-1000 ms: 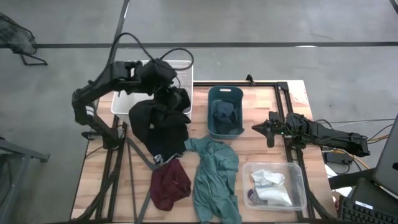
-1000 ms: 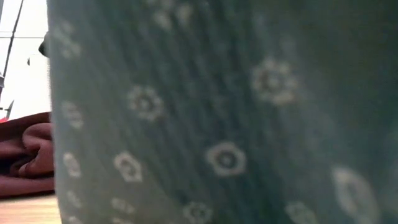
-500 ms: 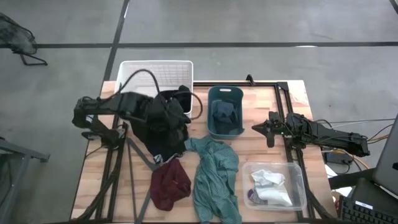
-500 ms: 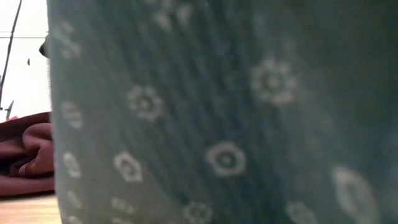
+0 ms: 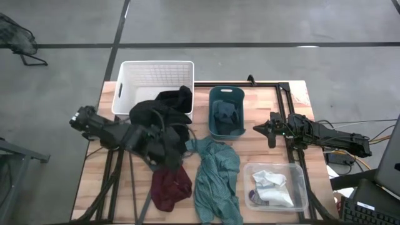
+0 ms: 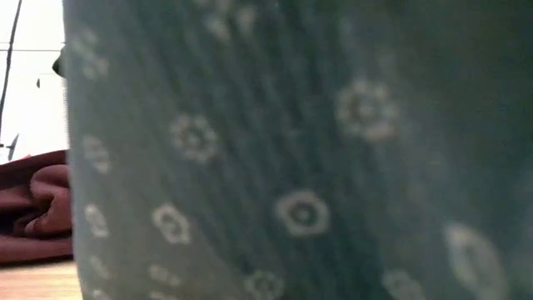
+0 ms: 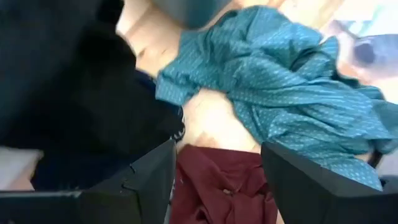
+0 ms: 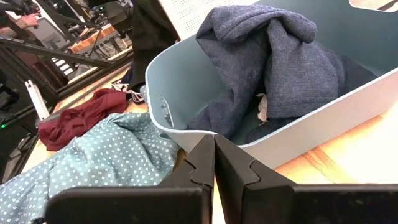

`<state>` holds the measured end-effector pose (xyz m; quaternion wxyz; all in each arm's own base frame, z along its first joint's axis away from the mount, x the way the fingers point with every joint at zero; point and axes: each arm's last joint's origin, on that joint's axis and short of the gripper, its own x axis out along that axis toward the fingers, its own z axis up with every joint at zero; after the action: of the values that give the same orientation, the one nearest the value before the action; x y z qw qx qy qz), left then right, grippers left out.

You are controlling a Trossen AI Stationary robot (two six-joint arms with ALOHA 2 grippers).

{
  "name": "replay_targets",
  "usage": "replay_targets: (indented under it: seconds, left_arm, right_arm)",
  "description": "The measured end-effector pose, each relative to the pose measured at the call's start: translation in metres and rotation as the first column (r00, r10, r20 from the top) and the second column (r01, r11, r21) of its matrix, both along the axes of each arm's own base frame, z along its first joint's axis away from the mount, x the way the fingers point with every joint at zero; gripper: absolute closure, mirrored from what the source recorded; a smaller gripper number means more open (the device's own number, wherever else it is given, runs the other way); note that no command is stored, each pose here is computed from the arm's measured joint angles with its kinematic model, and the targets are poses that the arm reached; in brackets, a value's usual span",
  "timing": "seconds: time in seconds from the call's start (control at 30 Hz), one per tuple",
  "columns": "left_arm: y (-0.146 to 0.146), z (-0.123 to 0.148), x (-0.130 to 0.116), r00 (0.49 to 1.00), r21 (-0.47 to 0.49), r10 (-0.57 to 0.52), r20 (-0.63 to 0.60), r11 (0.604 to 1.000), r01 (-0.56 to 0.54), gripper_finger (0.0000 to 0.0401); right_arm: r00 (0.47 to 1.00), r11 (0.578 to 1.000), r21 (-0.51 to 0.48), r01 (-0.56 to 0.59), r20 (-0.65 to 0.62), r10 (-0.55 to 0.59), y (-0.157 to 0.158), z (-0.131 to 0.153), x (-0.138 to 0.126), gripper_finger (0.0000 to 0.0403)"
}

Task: Pick & Place Cloths
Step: Put the black shirt into the white basket

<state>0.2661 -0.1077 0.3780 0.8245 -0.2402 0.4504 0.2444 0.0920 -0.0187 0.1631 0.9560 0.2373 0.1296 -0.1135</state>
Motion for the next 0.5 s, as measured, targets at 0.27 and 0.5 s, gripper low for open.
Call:
replay_targets:
  seconds: [0.27, 0.5]
  left_arm:
    - [-0.018, -0.055, -0.008, 0.96, -0.029, 0.276, -0.038, 0.96, -0.277, 0.016]
    - [-0.009, -0.102, -0.013, 0.847, 0.028, 0.53, 0.047, 0.847, -0.532, 0.016]
  right_arm:
    - [1.0, 1.0, 0.0, 0.0, 0.0, 0.0, 0.0, 0.0, 0.0, 0.0394]
    - [1.0, 1.0, 0.0, 0.0, 0.0, 0.0, 0.0, 0.0, 0.0, 0.0394]
